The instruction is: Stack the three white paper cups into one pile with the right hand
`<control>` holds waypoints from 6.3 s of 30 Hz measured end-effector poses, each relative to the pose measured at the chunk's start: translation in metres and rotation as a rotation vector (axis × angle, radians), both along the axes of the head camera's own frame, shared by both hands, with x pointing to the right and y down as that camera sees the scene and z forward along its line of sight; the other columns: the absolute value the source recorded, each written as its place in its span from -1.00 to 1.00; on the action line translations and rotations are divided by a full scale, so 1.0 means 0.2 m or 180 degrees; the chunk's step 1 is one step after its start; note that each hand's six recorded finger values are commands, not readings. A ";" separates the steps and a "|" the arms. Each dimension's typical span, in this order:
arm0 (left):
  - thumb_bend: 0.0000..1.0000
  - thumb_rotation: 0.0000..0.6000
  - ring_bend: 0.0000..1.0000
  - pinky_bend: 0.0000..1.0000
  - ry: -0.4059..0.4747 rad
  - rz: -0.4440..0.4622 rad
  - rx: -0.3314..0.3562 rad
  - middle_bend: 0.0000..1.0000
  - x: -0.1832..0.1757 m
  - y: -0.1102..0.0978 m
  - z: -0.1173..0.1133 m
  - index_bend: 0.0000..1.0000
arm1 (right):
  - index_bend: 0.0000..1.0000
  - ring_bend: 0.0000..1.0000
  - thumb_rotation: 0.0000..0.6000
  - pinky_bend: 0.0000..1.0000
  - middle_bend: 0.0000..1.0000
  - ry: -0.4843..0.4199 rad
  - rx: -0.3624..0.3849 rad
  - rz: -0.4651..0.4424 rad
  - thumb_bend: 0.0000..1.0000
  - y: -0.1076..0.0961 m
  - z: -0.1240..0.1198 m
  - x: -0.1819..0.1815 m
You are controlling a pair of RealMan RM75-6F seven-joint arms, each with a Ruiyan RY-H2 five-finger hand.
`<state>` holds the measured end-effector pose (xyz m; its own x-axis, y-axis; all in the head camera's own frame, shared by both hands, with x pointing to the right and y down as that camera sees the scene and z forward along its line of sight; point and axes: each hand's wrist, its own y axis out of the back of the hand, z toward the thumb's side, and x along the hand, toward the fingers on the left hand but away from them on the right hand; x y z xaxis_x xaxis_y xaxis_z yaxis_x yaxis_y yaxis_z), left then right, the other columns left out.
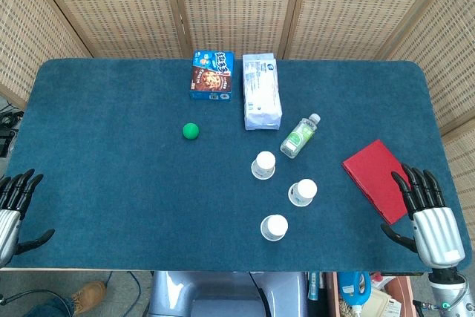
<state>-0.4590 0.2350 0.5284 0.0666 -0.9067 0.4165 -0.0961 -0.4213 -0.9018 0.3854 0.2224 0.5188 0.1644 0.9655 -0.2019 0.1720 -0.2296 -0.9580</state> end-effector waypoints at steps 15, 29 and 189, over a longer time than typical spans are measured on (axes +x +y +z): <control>-0.64 1.00 -1.00 -1.00 0.0017 -0.0014 -0.0003 -1.00 0.00 -0.02 0.01 -1.00 | -0.84 -1.00 1.00 -1.00 -0.98 -0.0199 -0.0262 -0.0095 -1.00 0.00 0.06 -0.05; -0.64 1.00 -1.00 -1.00 -0.0118 -0.0074 -0.0078 -1.00 0.00 -0.04 0.07 -1.00 | -0.61 -0.73 1.00 -0.69 -0.53 -0.0562 -0.1420 -0.0368 -1.00 -0.27 0.48 -0.29; -0.64 1.00 -1.00 -1.00 -0.0015 -0.0255 -0.0149 -1.00 -0.09 -0.09 0.07 -1.00 | 0.00 -0.01 1.00 -0.32 0.13 -0.0116 -0.1521 -0.1726 -0.27 -0.11 0.63 -1.05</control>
